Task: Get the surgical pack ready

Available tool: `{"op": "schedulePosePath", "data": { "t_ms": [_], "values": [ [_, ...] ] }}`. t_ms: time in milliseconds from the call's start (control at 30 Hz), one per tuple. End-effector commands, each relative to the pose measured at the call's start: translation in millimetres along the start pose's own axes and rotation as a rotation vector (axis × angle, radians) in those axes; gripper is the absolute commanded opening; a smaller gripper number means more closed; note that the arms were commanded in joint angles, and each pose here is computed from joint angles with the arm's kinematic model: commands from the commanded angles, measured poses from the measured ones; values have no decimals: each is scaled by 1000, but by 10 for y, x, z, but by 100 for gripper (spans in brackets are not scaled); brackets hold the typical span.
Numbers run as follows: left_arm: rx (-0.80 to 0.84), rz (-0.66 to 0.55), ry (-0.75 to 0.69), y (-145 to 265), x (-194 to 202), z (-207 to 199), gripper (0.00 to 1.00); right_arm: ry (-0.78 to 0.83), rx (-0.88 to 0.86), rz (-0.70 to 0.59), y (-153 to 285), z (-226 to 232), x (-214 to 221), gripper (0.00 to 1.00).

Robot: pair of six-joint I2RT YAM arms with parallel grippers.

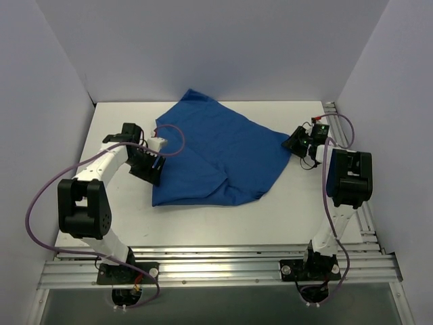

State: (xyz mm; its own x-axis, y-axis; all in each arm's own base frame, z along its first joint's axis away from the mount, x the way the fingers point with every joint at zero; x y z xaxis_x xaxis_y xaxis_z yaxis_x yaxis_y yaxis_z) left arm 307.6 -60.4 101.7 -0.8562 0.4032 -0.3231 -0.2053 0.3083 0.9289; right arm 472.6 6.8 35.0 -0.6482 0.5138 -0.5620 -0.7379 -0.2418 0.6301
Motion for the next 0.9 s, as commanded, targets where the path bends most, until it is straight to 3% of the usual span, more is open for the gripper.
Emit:
{"op": "schedulePosePath", "data": {
  "t_ms": [0, 100, 233, 433, 533, 867],
  "values": [
    [-16, -61, -7, 83, -186, 52, 72, -86, -26, 94, -86, -48, 346, 39],
    [-13, -59, -3, 54, -181, 60, 71, -94, -62, 65, -64, 54, 251, 14],
    [-9, -65, 5, 42, -198, 84, 71, -67, -104, 21, 81, 295, 69, 0],
    [-12, -64, 20, -92, -204, 135, 71, 38, -177, -44, 384, 1054, -176, 0],
    [-10, -47, 32, -181, -175, 159, 70, 93, -256, -78, 533, 1690, -161, 0],
    [30, -61, 36, -293, -193, 127, 68, 17, -625, -183, 1102, 3555, 352, 0]
  ]
}}
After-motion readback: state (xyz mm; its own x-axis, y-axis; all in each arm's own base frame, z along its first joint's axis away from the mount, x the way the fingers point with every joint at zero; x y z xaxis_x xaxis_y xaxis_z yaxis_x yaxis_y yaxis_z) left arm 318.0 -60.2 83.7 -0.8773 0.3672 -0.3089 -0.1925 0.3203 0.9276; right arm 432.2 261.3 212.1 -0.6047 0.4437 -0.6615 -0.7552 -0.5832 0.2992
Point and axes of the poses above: each gripper's point midway between its finger pads, its own y axis back along the fingers, its own z axis along the line the jaws close on, x = y × z, the point moved 2 cm from there along y, back along the fingers, and after that the axes turned 2 degrees about y, right-handed, at the moved point
